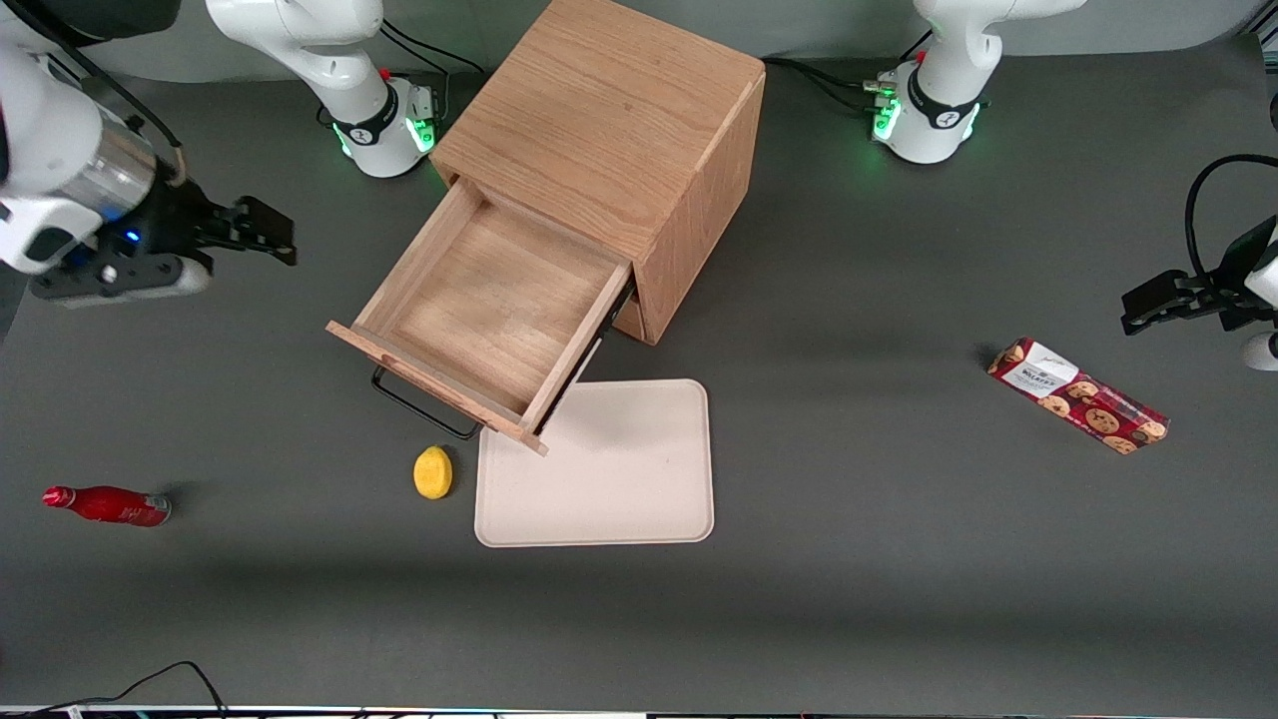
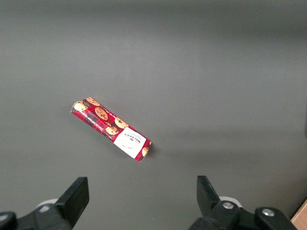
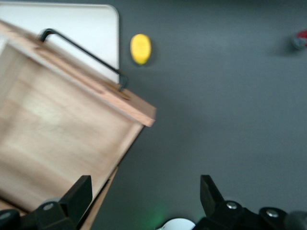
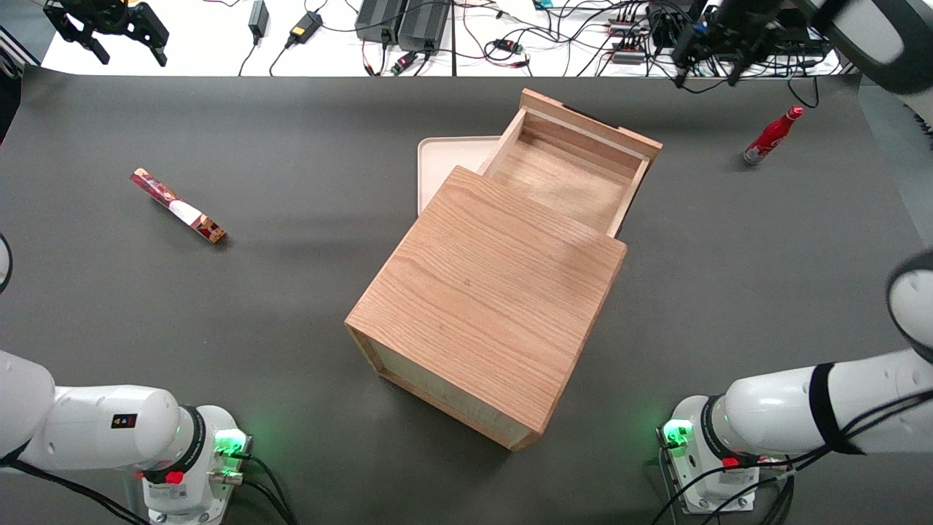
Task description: Open upper drawer
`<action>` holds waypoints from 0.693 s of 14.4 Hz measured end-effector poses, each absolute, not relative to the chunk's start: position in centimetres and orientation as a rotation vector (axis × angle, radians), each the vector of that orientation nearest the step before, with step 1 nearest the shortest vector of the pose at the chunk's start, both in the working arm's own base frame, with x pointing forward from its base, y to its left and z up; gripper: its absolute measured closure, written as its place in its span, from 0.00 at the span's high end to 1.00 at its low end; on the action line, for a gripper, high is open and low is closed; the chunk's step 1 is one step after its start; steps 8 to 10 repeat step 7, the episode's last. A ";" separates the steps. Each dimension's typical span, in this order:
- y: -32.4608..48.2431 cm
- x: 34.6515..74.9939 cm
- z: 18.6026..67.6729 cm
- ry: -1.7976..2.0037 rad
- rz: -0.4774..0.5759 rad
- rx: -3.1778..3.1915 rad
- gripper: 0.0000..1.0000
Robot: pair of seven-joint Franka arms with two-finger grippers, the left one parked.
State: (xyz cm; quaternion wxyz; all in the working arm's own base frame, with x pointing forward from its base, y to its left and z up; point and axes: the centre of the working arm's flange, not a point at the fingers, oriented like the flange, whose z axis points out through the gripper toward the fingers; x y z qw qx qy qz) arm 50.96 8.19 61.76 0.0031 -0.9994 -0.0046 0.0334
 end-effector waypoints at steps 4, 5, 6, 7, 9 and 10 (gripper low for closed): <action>3.0 49.3 61.3 0.133 0.071 -3.148 1.00; 2.7 49.5 61.2 0.139 0.075 -3.147 1.00; 2.8 49.6 61.1 0.137 0.072 -3.147 1.00; 2.8 49.8 61.2 0.135 0.065 -3.152 1.00; 2.8 49.8 61.2 0.135 0.065 -3.152 1.00; 2.8 49.8 61.2 0.135 0.065 -3.152 1.00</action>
